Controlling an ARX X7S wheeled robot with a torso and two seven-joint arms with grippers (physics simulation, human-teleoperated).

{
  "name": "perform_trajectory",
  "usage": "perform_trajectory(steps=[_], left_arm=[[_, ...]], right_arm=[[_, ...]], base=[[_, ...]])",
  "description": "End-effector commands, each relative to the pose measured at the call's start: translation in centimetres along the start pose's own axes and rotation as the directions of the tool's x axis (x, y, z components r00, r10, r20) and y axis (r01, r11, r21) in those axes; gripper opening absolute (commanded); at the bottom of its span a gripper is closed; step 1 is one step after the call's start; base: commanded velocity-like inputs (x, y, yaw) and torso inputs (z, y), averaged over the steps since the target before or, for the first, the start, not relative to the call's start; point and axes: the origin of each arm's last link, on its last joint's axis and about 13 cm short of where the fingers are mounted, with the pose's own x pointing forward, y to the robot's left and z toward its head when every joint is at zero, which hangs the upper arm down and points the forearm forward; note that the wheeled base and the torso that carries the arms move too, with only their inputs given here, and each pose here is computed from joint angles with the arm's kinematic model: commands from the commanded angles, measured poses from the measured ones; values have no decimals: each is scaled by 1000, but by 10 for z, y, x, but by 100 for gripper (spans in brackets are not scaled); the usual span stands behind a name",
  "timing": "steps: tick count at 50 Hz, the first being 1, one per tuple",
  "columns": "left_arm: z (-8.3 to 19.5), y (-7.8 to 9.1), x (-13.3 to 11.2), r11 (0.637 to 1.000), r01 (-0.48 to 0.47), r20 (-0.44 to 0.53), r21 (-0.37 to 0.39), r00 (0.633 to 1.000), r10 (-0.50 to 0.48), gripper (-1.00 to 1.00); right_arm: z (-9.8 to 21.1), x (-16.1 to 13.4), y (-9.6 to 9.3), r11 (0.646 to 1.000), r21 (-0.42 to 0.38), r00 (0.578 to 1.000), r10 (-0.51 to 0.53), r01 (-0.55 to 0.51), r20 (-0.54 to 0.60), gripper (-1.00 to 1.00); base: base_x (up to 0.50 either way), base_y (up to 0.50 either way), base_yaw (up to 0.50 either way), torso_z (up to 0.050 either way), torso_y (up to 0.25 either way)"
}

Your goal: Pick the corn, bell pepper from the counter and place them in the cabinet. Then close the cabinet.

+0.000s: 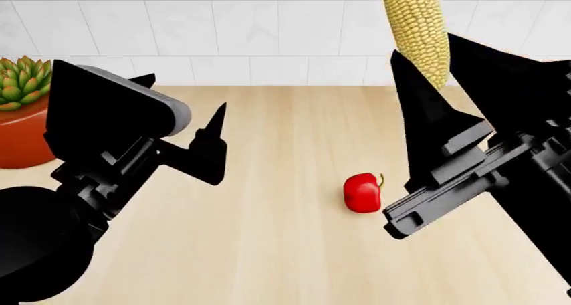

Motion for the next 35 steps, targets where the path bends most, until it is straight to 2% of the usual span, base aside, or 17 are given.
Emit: perform_trajectory(steps=[1, 10, 15, 35], left_arm=[[0, 1, 1, 1000, -11, 7, -3, 1000, 11, 100], [0, 1, 1, 1000, -14, 11, -7, 1000, 14, 100], [0, -1, 2, 1000, -10, 13, -8, 1000, 10, 100], [-2, -2, 6, 1000, -8, 24, -11, 1000, 8, 100]], right_arm=[[30, 13, 9, 996, -84, 977, -8, 27, 214, -100], [49, 24, 15, 993, -107, 941, -15, 54, 338, -100], [64, 32, 11, 990, -105, 925, -51, 97, 375, -100], [115, 71, -11, 974, -64, 894, -171, 216, 414, -100]], base=[[0, 0, 0, 0, 0], [0, 0, 0, 0, 0], [0, 0, 0, 0, 0], [0, 0, 0, 0, 0]])
